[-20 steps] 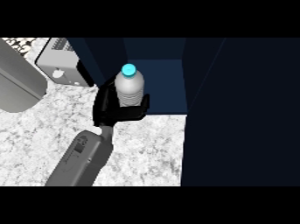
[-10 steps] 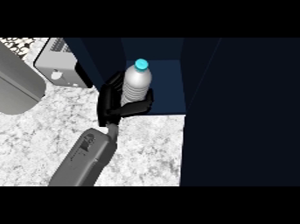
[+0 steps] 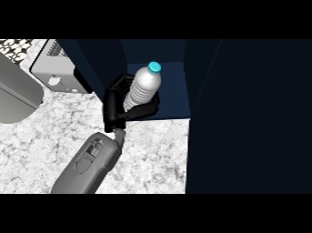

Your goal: Pick up the bottled water, place it into the cabinet and close the cabinet

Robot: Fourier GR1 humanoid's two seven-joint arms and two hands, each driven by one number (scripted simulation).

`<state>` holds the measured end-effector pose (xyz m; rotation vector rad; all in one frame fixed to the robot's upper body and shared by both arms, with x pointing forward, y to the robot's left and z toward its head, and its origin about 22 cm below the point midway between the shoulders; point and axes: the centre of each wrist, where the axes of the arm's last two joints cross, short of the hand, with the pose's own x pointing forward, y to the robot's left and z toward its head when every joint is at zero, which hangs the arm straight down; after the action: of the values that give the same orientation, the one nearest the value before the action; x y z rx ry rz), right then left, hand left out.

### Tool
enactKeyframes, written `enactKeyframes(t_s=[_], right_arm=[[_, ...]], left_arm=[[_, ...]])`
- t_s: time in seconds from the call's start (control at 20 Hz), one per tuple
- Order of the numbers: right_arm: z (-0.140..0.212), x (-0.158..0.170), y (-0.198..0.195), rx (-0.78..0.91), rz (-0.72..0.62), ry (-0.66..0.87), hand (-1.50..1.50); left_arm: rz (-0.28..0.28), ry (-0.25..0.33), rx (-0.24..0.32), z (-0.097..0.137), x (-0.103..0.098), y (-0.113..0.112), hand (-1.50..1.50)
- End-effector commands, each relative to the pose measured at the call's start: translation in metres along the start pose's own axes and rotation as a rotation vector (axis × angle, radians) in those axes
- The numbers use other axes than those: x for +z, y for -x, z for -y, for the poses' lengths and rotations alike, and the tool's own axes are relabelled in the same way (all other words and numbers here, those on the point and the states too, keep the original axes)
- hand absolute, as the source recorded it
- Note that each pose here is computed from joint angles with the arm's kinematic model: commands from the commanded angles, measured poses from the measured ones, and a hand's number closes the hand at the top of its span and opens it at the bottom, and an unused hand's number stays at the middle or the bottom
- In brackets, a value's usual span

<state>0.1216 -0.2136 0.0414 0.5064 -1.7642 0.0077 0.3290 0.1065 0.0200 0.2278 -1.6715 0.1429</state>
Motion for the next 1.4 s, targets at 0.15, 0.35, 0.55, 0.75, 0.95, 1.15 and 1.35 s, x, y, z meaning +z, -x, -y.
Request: enactKeyframes(t_s=[0.15,0.35,0.55,0.75,0.95,1.15,1.35], right_arm=[[-0.002,-0.001,-0.003,-0.006,-0.008,0.001,-1.5],[-0.001,-0.005,-0.001,-0.007,-0.011,-0.004,-1.5],[0.003,0.001,-0.001,0.012,-0.022,-0.014,-1.5],[-0.001,-0.004,0.002,0.002,0.003,-0.023,-1.5],[-0.004,0.001,0.001,-0.014,-0.002,-0.025,-1.5],[0.008,-0.001,-0.001,-0.003,-0.001,-0.025,-1.5],[-0.003,-0.003,0.007,-0.006,0.009,-0.021,-1.5]], left_arm=[[0.073,0.033,-0.121,0.002,-0.063,-0.034,1.5],[0.111,0.006,-0.228,0.005,-0.061,-0.027,1.5],[0.115,-0.041,-0.325,-0.019,-0.071,-0.021,1.5],[0.118,-0.077,-0.387,-0.017,-0.076,-0.015,-1.5],[0.079,-0.06,-0.4,-0.009,-0.09,-0.008,-1.5],[0.072,-0.065,-0.438,-0.015,-0.105,-0.007,-1.5],[0.066,-0.067,-0.421,-0.023,-0.105,0.006,-1.5]])
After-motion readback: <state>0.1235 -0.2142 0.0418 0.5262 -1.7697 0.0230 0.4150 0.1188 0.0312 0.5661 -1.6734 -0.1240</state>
